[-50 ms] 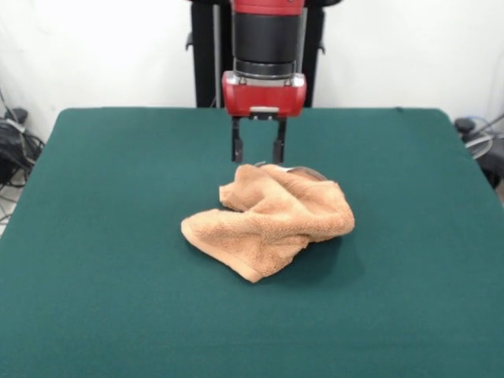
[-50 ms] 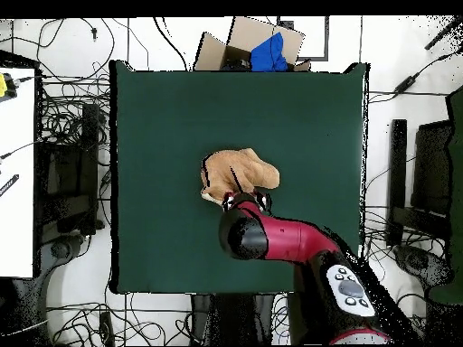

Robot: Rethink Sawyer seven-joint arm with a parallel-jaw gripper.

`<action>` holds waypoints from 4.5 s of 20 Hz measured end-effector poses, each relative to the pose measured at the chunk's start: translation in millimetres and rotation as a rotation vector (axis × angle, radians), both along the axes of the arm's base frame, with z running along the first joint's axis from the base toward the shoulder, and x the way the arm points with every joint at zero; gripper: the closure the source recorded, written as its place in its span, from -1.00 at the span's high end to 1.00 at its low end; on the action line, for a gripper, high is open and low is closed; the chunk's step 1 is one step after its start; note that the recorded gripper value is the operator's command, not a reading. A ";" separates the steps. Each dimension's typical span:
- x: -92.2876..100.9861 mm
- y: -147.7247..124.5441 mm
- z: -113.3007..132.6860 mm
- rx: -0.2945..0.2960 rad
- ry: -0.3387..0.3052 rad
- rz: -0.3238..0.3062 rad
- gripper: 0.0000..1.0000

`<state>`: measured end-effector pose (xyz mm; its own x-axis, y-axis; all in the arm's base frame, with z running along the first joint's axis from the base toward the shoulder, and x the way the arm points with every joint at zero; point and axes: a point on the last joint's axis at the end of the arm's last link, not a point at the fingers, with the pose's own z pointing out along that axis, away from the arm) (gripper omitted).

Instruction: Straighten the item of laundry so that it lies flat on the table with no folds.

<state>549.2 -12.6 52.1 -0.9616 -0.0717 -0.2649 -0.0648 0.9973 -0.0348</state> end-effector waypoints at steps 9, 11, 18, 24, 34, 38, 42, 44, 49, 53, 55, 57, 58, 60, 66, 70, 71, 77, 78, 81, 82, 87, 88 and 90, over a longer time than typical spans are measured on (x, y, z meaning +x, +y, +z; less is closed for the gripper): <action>-6.1 41.1 -14.2 0.021 0.033 0.044 1.00; -8.3 48.0 -18.3 0.024 0.040 0.053 1.00; -21.8 75.7 -43.1 0.037 0.056 0.086 1.00; -28.3 81.2 -59.9 0.047 0.057 0.089 1.00; -19.0 54.8 -53.5 0.043 0.037 0.042 1.00; -7.2 31.2 -36.9 0.034 0.011 0.006 1.00; 3.4 4.7 -13.4 0.018 -0.001 -0.031 1.00; 7.2 -5.3 -2.5 0.010 -0.005 -0.044 1.00; 13.9 -18.7 17.9 -0.005 -0.018 -0.059 1.00; 16.5 -17.2 22.6 -0.009 -0.027 -0.054 1.00; 15.9 -15.6 21.3 -0.008 -0.024 -0.051 1.00; 13.8 -12.2 16.9 -0.004 -0.015 -0.047 1.00; 13.2 -11.4 15.6 -0.003 -0.013 -0.046 1.00; 11.0 -9.5 11.1 0.001 -0.003 -0.045 1.00; 5.9 -5.6 1.2 0.010 0.017 -0.042 1.00; 2.5 0.9 -5.2 0.016 0.031 -0.033 1.00; 1.7 3.2 -6.7 0.017 0.034 -0.030 1.00; -1.5 27.5 -15.3 0.023 0.050 0.011 1.00; -2.0 31.0 -16.6 0.024 0.052 0.016 1.00; -4.6 41.2 -20.9 0.027 0.061 0.032 1.00; -5.9 45.6 -23.0 0.028 0.066 0.040 1.00; -8.5 54.5 -29.5 0.032 0.074 0.054 1.00; -8.7 55.4 -30.6 0.032 0.075 0.055 1.00; -8.8 56.2 -32.7 0.033 0.074 0.056 1.00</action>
